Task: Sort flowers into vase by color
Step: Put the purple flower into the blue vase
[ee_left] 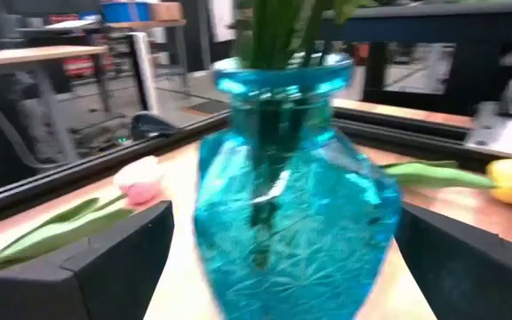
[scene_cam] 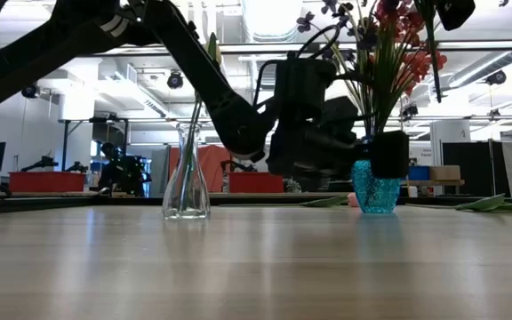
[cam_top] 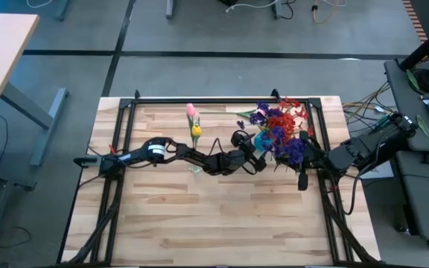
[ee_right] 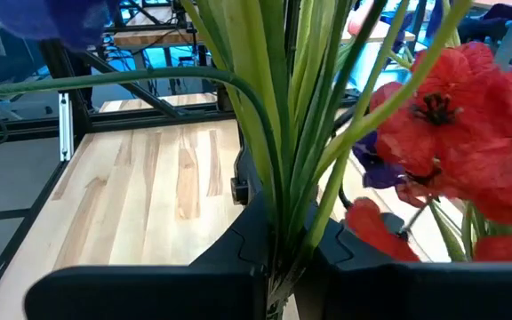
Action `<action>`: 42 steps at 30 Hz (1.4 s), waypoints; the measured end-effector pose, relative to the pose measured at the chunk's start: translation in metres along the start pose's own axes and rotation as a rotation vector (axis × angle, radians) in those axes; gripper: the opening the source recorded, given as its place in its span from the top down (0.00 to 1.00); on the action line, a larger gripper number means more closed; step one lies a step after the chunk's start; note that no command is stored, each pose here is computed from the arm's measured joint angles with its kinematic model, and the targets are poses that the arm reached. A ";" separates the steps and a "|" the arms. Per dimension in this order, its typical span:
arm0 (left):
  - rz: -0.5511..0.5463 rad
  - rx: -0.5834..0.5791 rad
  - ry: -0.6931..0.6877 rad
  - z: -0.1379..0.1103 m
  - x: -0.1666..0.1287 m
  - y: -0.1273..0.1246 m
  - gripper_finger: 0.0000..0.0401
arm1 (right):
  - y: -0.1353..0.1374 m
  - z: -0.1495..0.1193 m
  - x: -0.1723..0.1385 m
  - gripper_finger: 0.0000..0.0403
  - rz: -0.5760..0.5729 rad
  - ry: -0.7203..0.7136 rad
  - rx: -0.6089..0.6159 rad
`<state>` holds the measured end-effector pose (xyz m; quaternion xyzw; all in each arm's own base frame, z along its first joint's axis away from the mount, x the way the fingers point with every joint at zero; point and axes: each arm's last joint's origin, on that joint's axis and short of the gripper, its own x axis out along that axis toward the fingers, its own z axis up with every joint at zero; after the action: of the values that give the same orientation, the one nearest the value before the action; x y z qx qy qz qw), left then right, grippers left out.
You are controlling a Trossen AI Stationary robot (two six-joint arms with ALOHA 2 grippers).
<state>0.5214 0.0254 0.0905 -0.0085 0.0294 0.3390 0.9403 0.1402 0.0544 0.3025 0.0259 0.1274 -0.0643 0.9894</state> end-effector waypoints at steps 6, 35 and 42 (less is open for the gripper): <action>-0.051 -0.005 -0.003 0.001 0.002 0.002 0.00 | 0.000 0.000 0.000 0.96 0.000 -0.002 0.001; -0.102 -0.011 -0.011 -0.012 0.012 0.012 0.13 | 0.001 -0.001 0.001 0.96 -0.001 0.003 -0.002; -0.099 -0.013 0.007 -0.023 0.012 0.012 0.13 | 0.002 -0.003 0.008 0.96 -0.089 0.012 0.013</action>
<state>0.5218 0.0417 0.0668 -0.0171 0.0301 0.2924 0.9557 0.1472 0.0557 0.2973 0.0269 0.1338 -0.1090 0.9846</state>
